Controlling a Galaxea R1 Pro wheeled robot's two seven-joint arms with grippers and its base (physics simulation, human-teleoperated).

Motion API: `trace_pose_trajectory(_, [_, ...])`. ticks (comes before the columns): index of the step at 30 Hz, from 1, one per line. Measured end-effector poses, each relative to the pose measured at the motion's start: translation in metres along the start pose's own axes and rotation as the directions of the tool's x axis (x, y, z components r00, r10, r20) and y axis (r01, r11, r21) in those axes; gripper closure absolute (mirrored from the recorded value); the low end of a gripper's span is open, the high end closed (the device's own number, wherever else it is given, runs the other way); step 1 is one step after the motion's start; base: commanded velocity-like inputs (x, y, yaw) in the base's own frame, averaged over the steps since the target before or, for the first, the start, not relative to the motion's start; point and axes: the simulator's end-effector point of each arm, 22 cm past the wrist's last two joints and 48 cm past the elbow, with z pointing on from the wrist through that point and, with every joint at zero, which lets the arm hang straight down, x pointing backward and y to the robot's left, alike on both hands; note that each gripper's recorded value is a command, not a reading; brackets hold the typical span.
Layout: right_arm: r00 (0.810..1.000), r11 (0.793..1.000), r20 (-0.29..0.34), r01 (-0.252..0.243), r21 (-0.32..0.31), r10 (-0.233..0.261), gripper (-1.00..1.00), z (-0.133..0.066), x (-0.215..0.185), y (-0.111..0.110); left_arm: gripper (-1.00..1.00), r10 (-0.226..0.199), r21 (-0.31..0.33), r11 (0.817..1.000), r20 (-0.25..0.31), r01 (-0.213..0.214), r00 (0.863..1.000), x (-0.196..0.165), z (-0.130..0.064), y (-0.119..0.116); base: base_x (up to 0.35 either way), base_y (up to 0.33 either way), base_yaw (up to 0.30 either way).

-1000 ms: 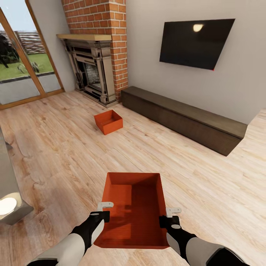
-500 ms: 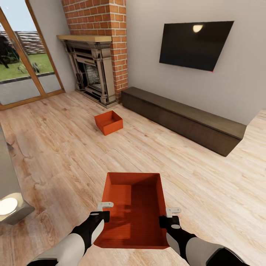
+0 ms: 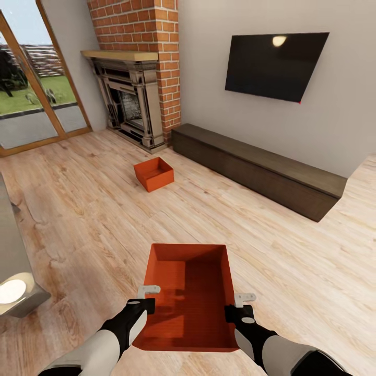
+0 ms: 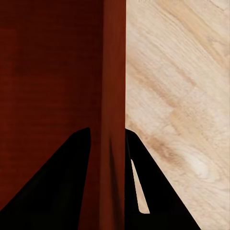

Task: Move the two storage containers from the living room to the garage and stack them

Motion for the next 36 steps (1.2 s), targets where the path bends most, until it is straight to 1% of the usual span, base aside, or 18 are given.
trace_pose_trajectory(36, [1.000, 1.000, -0.001, -0.001, -0.005, 0.001, 1.00, -0.034, -0.007, -0.004, 1.00, -0.003, 0.002, 1.000, -0.002, 0.003, 1.000, -0.001, -0.035, 0.002, 0.000, 0.000, 0.000])
